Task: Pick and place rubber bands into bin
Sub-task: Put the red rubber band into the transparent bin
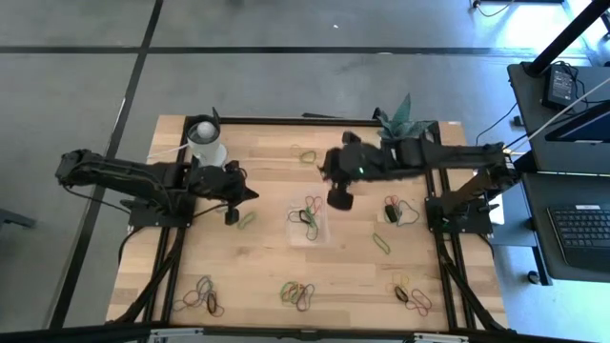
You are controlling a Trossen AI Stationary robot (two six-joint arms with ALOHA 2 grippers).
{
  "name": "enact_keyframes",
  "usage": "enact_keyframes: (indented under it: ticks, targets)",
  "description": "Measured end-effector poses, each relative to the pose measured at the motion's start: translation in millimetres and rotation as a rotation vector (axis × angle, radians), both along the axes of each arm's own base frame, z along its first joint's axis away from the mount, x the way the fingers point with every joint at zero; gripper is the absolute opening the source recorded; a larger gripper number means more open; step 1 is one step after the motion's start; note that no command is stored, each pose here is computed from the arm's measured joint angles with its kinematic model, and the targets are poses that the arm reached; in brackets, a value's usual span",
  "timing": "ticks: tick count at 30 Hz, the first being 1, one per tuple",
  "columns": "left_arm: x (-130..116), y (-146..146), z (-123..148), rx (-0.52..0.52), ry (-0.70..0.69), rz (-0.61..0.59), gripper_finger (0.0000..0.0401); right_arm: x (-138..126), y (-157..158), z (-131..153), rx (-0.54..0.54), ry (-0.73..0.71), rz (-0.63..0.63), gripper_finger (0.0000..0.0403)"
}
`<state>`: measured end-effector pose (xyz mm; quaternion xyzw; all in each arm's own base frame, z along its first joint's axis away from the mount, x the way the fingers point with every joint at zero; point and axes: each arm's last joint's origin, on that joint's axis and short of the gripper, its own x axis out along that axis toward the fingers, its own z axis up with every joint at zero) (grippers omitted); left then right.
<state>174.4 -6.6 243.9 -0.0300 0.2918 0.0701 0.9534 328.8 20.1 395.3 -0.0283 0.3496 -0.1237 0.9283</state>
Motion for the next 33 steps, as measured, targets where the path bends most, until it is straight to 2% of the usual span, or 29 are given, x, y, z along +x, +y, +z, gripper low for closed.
enact_keyframes:
  ticks: [6,11,13,21,28,33]
  targets:
    - [-1,-19,6,-0.039,-0.039,0.040,0.0002,-1,41,0,0.045,-0.036,0.086,0.0000]
    - [-4,-33,6,-0.069,-0.042,-0.016,0.0002,5,65,-9,0.067,-0.065,0.135,0.0000]
    - [-5,-37,6,-0.074,-0.041,-0.038,0.0002,11,71,-19,0.066,-0.072,0.141,0.0000]
    - [-8,-48,5,-0.112,-0.035,-0.070,0.0002,33,76,-81,0.052,0.067,0.110,0.0000]
    - [-9,-50,5,-0.099,-0.036,-0.068,0.0002,39,76,-133,0.059,0.187,0.065,0.0000]
    - [-9,-50,5,-0.094,-0.036,-0.071,0.0002,44,73,-154,0.106,0.164,0.011,0.0000]
